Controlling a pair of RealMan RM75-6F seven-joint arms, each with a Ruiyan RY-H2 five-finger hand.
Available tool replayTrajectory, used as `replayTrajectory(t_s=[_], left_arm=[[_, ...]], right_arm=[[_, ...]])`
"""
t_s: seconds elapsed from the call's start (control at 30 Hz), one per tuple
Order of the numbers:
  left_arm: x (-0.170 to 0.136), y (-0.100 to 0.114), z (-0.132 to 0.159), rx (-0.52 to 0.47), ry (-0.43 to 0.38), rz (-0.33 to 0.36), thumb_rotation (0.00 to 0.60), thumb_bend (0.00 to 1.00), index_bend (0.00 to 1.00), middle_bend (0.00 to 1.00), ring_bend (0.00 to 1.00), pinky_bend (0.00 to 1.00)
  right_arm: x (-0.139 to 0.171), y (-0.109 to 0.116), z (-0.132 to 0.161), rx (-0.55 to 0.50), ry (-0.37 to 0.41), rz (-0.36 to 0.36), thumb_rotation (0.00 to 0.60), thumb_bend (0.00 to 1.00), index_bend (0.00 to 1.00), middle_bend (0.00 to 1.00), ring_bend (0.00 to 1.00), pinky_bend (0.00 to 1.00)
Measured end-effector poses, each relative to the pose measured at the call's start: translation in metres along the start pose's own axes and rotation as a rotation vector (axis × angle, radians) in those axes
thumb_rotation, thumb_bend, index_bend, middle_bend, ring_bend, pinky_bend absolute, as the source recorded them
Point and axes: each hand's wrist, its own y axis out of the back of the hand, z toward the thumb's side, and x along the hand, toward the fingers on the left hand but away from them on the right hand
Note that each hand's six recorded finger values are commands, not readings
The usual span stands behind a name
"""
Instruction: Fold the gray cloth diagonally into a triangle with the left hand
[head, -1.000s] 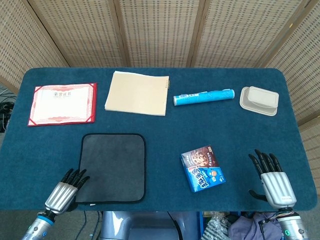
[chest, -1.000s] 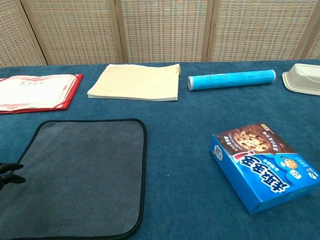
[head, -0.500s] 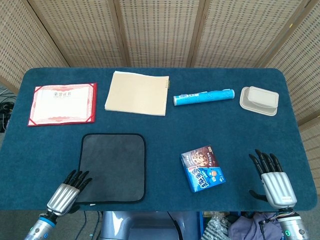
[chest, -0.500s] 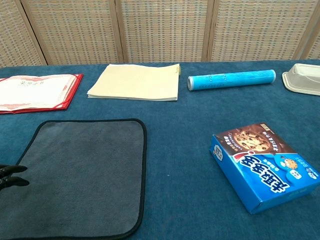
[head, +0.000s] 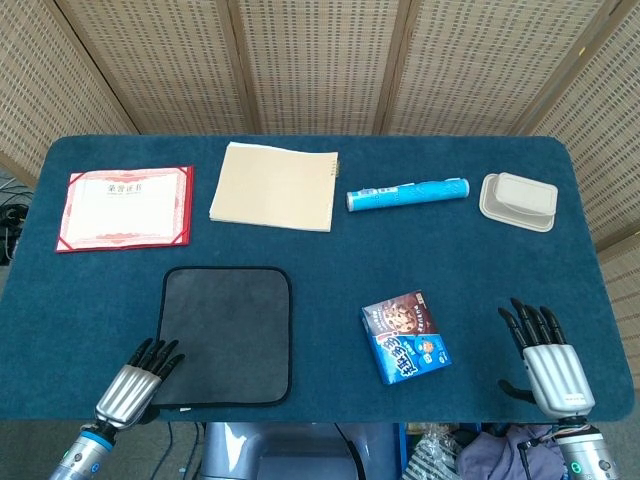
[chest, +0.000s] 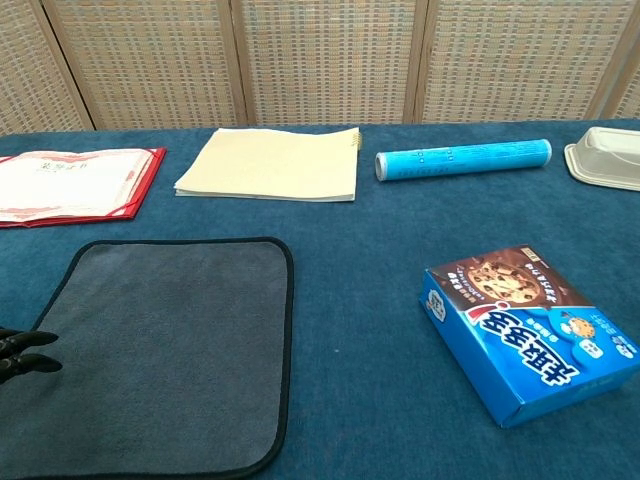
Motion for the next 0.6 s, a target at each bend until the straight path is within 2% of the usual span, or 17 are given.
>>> replayTrajectory(t_s=[0.1, 0.33, 0.6], left_arm=[[0.0007, 0.0015, 0.0020, -0.004, -0.006, 0.006, 0.600, 0.20, 0.12, 0.00, 0.00, 0.00], [0.0002, 0.0010, 0.0048, -0.013, -0.020, 0.008, 0.600, 0.22, 0.22, 0.00, 0.00, 0.00], [0.0008, 0.0002, 0.0042, -0.009, -0.019, 0.008, 0.600, 0.30, 0.22, 0.00, 0.00, 0.00]], right_arm=[[0.0001, -0.0001, 0.0001, 0.000, 0.000, 0.001, 0.600, 0.00, 0.00, 0.00, 0.00, 0.00], [0.0002, 0.0000, 0.0003, 0.000, 0.000, 0.000, 0.600, 0.00, 0.00, 0.00, 0.00, 0.00], [0.0002, -0.0006, 0.0007, -0.001, 0.002, 0.003, 0.600, 0.00, 0.00, 0.00, 0.00, 0.00]])
